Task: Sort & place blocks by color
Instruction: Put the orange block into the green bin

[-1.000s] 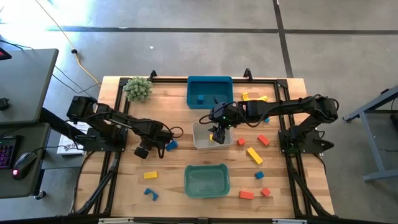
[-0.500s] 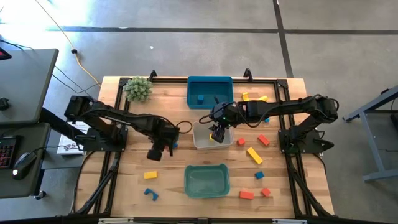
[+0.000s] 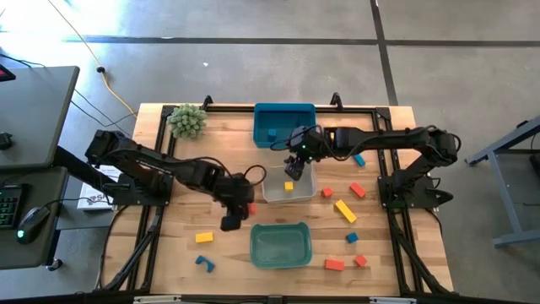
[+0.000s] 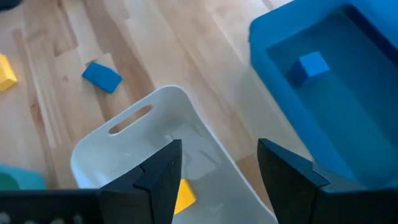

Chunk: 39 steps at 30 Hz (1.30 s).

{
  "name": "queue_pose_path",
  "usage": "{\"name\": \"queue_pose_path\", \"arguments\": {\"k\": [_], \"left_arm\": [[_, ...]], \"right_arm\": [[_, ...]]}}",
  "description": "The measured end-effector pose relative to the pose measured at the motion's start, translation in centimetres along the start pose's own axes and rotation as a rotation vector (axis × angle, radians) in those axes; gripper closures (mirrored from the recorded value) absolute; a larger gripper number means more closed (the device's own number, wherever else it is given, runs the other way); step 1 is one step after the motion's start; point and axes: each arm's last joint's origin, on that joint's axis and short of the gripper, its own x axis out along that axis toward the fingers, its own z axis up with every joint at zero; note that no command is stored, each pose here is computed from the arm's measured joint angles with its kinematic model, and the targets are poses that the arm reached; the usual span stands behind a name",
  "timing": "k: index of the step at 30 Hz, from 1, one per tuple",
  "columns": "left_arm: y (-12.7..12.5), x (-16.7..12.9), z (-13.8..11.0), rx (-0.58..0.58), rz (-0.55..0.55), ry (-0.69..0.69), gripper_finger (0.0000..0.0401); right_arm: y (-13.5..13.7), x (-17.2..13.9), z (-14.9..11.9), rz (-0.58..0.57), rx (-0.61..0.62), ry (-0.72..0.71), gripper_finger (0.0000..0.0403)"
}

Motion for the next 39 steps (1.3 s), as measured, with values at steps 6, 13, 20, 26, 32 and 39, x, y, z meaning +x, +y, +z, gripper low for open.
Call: {"name": "queue_pose_path", "arguments": {"k": [6, 13, 20, 26, 32, 39], "left_arm": [[-2.2, 0.0, 1.1, -0.173, -0.092, -0.159, 0.0296], [-4.3, 0.2, 1.6, -0.266, -0.157, -0.258, 0.0296], [-5.0, 3.2, 1.0, -0.277, -0.127, -0.208, 0.0296], [-5.3, 6.1, 0.9, -0.280, -0.131, -0.194, 0.0282], [-5.2, 8.2, 0.7, -0.296, -0.131, -0.173, 0.0279], [-5.0, 8.9, 0.4, -0.350, -0.126, -0.136, 0.0266]], "right_arm": [[-0.7, 0.1, 0.2, -0.012, 0.015, 0.000, 0.0205], [-1.0, 0.1, 0.3, -0.018, 0.023, -0.001, 0.0205], [-1.0, 0.1, 0.3, -0.019, 0.023, 0.000, 0.0205], [-1.0, 0.1, 0.2, -0.019, 0.022, 0.003, 0.0205], [-1.0, 0.1, 0.1, -0.022, 0.023, 0.012, 0.0205], [-1.1, 0.1, 0.0, -0.027, 0.020, 0.027, 0.0205]]}}
